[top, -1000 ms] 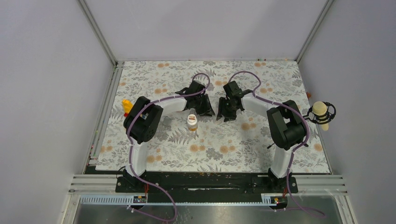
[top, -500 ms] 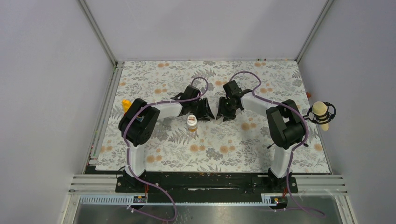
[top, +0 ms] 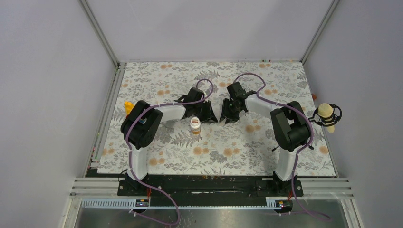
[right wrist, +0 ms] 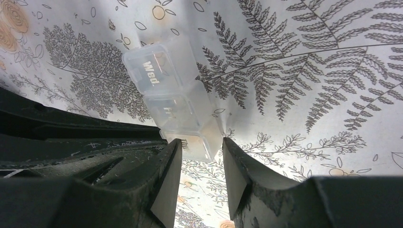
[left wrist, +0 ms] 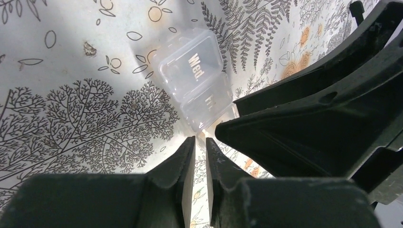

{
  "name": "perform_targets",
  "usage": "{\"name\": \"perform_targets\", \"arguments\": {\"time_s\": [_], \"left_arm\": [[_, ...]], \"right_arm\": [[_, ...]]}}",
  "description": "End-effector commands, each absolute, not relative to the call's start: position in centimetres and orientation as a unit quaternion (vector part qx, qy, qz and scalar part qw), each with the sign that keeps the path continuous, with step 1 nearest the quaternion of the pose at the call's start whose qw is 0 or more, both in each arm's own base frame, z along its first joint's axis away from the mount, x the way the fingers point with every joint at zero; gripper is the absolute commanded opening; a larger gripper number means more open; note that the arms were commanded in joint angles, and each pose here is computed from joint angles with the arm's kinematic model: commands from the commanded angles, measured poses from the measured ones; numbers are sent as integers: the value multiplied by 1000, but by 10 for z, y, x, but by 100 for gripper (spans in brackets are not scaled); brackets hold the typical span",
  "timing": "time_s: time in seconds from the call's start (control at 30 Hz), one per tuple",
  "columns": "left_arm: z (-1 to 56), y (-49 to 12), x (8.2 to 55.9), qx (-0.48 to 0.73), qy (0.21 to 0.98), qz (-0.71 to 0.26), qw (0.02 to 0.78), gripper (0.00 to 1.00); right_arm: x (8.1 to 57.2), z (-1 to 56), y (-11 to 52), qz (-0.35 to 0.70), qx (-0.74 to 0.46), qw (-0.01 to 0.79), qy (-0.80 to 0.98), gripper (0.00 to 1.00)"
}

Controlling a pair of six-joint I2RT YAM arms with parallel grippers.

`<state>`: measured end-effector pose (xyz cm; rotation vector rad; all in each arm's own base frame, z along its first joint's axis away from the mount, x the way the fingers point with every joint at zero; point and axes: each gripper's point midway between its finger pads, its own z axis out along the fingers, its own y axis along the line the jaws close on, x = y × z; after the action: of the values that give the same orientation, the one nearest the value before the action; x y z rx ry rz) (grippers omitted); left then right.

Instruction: Sort the pills into containers

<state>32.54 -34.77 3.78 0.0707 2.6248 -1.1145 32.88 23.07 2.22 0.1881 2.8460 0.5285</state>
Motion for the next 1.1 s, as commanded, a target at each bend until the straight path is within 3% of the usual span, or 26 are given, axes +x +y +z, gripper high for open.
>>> {"name": "perform_targets", "arguments": {"time_s": [0.0, 0.3, 0.7, 0.97, 1.07], "left_arm": [[38, -351, 319, 64, 911, -378, 153, 12], [17, -349, 311, 74, 927, -340, 139, 1], [-15, -342, 297, 97, 952, -270, 105, 0], [45, -357, 325, 60, 927, -337, 156, 1], [79, -355, 343, 45, 914, -353, 194, 13]], "right_arm": [[314, -8, 216, 139, 76, 84, 984, 42], [310, -6, 228, 190, 77, 66, 977, 30], [309, -8, 231, 200, 87, 63, 974, 30], [326, 20, 231, 197, 80, 100, 972, 36], [334, 35, 231, 195, 78, 122, 970, 41]]}}
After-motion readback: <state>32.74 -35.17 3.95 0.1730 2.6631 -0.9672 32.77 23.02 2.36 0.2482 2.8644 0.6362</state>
